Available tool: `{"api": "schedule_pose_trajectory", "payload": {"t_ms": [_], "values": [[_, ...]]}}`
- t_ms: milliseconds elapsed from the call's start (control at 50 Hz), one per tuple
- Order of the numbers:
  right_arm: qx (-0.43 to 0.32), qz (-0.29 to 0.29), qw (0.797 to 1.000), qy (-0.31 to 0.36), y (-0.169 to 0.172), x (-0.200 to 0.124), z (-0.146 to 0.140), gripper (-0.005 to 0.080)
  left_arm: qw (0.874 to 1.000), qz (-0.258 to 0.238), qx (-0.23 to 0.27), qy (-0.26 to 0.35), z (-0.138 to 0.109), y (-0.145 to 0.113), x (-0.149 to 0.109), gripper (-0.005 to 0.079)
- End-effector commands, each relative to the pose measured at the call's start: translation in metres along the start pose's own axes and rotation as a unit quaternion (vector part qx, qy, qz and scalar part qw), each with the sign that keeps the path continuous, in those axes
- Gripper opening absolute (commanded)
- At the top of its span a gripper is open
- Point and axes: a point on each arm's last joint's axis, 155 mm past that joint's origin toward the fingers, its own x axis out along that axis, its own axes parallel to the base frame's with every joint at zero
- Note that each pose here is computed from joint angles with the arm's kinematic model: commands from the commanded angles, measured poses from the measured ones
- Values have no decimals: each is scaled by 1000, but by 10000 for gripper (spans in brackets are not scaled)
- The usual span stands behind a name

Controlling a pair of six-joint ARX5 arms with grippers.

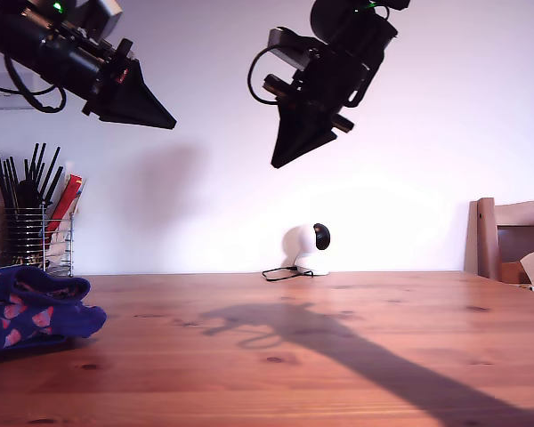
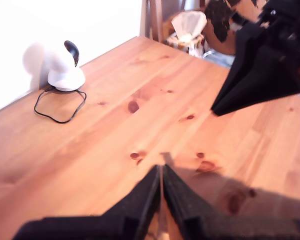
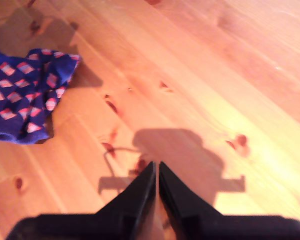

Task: Fold the socks in front of you. After folding them, place them to the left side.

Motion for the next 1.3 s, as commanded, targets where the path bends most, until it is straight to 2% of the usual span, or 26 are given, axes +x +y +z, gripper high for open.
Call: {"api": "schedule_pose_trajectory", "payload": {"t_ms": [0,160,320,540,680,820,1080,1280], "values": [[-1,4,1000,5,12,1,1,-13,1000,-6,-4,6,-12,-11,4,-20],[3,-2,1000,8,17,-11,-3,-13,1000,1,-1,2,-19,-29,-1,-20],[14,-29,999,2,14,-26,-15,-13,1000,1,-19,2,-30,-40,-8,-20],[29,-66,996,-52,22,-52,-37,-13,1000,-9,-7,-9,-36,-67,-16,-20],[29,-92,991,-94,30,-80,-49,-13,999,-1,22,-44,-28,-87,-28,-20],[25,-120,984,-128,36,-108,-63,-13,996,6,23,-83,-21,-107,-42,-20],[13,-132,972,-193,62,-152,-84,-13,992,13,30,-119,-26,-143,-58,-20],[9,-126,971,-206,77,-173,-92,-13,988,-1,56,-145,-13,-175,-68,-20]]}}
